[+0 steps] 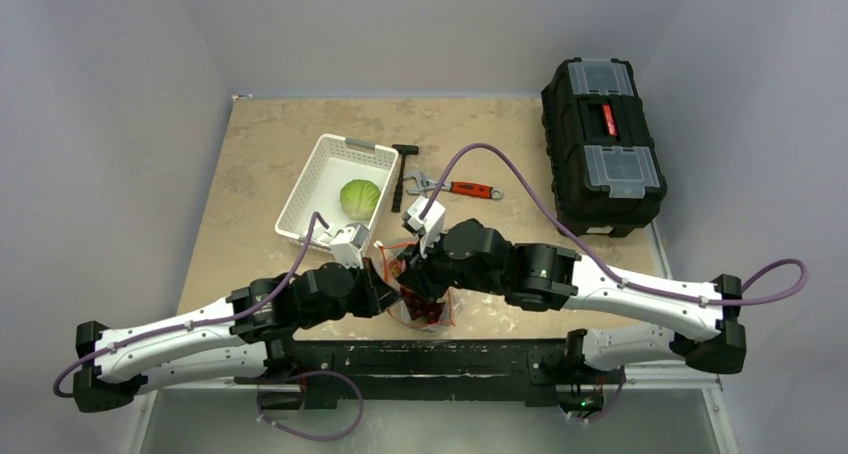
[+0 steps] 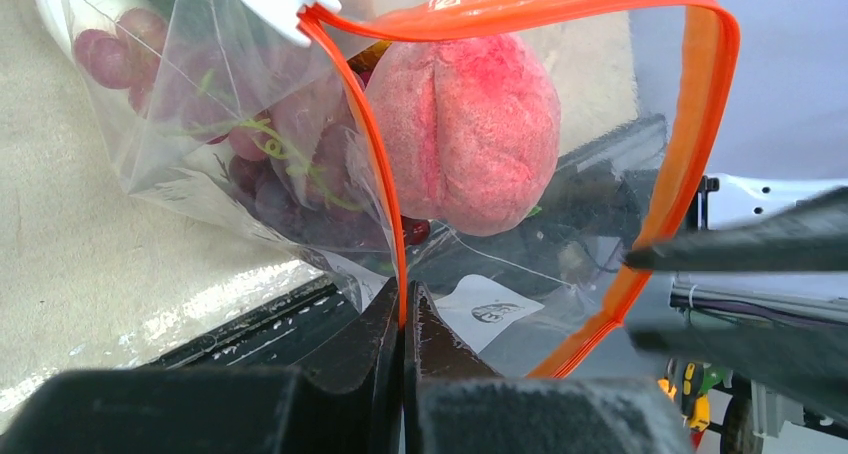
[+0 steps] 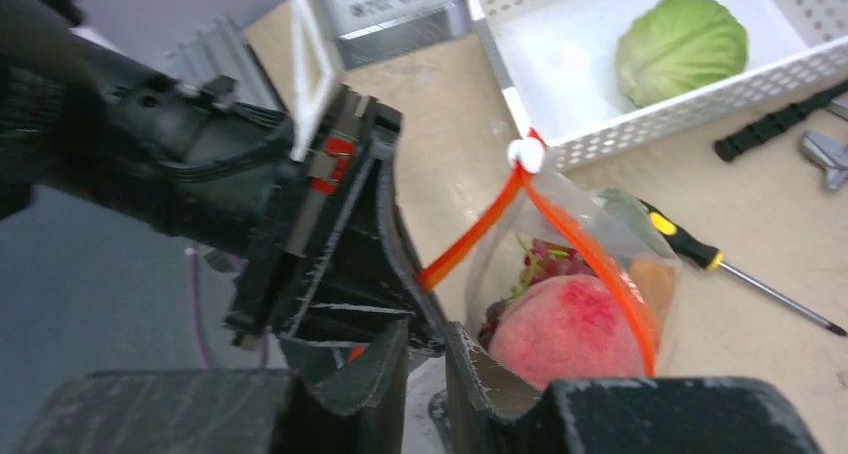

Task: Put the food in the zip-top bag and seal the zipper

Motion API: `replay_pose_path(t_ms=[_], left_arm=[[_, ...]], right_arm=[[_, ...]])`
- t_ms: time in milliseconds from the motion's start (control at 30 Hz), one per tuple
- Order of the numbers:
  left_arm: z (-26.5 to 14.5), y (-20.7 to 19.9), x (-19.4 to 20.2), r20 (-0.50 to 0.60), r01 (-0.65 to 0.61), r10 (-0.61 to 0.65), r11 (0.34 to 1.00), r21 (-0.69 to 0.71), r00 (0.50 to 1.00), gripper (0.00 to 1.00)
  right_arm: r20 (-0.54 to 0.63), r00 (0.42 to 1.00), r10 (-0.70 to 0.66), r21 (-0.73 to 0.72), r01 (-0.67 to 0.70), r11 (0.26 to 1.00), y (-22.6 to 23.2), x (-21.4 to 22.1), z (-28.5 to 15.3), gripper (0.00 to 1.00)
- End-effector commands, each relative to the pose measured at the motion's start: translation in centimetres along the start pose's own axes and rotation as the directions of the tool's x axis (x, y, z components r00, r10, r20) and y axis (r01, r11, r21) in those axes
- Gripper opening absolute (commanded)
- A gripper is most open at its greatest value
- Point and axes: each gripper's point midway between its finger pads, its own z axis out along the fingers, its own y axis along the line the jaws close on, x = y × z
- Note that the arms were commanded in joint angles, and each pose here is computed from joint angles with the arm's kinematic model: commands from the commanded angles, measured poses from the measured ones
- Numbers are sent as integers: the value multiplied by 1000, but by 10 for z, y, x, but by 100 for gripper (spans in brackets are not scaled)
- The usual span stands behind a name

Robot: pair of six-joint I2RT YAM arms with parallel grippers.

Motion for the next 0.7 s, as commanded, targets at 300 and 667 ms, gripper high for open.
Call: replay_pose_path(t_ms=[300, 667], left_arm=[[-3, -17, -16, 50, 30, -32, 999, 44, 998, 0], [-10, -20, -20, 58, 35, -38, 998, 54, 998, 0]], right_arm=[[-63, 996, -64, 278, 79, 957, -54, 30, 11, 23], [-143, 989, -48, 263, 84, 961, -47, 72, 47, 23]])
